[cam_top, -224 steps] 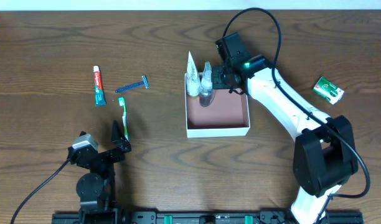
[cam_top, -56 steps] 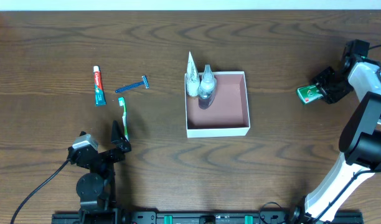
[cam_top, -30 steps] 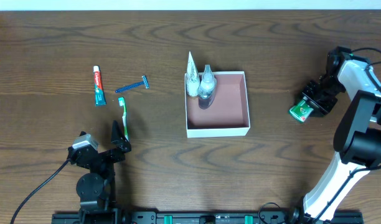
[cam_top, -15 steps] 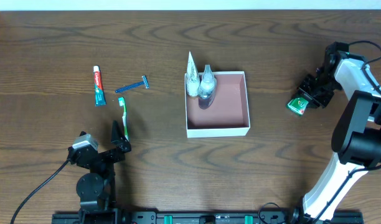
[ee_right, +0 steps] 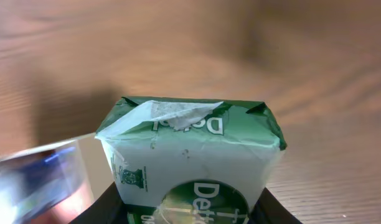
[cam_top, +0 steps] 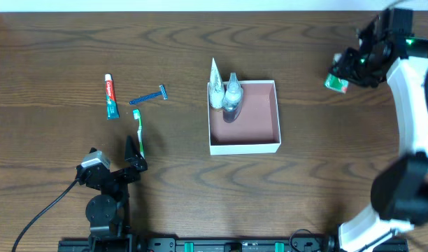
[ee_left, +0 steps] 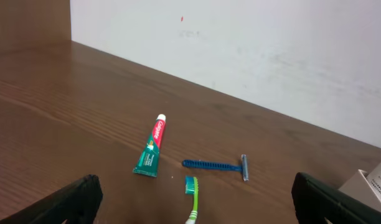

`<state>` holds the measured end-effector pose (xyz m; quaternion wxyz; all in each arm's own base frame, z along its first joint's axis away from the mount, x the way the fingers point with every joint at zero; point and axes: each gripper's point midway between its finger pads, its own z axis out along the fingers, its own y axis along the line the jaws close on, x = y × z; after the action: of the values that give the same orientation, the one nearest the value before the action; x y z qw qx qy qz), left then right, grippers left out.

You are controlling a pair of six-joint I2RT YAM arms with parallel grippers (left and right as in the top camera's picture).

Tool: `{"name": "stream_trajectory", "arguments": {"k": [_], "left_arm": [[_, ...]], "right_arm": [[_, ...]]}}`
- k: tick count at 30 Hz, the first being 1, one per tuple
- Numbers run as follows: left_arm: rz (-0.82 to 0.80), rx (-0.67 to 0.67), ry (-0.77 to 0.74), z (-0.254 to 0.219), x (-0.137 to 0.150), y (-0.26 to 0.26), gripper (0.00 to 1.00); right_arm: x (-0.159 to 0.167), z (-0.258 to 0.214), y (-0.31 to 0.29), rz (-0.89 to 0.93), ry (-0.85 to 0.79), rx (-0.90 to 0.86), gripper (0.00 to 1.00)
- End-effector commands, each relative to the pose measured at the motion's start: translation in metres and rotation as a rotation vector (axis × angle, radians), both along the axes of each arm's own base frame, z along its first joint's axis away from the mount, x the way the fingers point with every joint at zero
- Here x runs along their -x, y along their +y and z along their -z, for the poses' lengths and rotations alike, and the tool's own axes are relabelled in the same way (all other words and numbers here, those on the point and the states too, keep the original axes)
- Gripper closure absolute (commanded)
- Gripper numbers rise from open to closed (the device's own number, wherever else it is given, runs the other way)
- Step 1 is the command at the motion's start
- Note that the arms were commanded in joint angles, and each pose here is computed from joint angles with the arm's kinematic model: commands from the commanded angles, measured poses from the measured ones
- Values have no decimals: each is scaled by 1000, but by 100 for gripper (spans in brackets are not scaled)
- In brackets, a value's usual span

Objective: Pack container
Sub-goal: 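Lift the Dettol bar with the right gripper and raise it, then carry the Dettol bar with the right gripper into the box's front left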

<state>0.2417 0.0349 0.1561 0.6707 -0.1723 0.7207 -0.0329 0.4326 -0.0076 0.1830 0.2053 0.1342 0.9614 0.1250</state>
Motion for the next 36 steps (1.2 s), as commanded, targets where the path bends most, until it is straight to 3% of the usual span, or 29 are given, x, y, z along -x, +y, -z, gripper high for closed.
{"name": "stream_trajectory", "arguments": {"k": [1, 6, 14, 28, 36], "left_arm": [[-14, -15, 56, 18, 1, 3, 2], [-14, -15, 56, 18, 1, 3, 2], [-14, -15, 56, 18, 1, 3, 2], [-14, -15, 56, 18, 1, 3, 2], [-14, -15, 56, 18, 1, 3, 2]], "right_arm": [[13, -55, 49, -161, -138, 4, 75], [37, -77, 112, -311, -177, -5, 74], [72, -58, 182, -430, -107, 35, 74], [107, 1, 235, -537, -74, 172, 74], [108, 40, 256, -889, -213, 305, 74]]}}
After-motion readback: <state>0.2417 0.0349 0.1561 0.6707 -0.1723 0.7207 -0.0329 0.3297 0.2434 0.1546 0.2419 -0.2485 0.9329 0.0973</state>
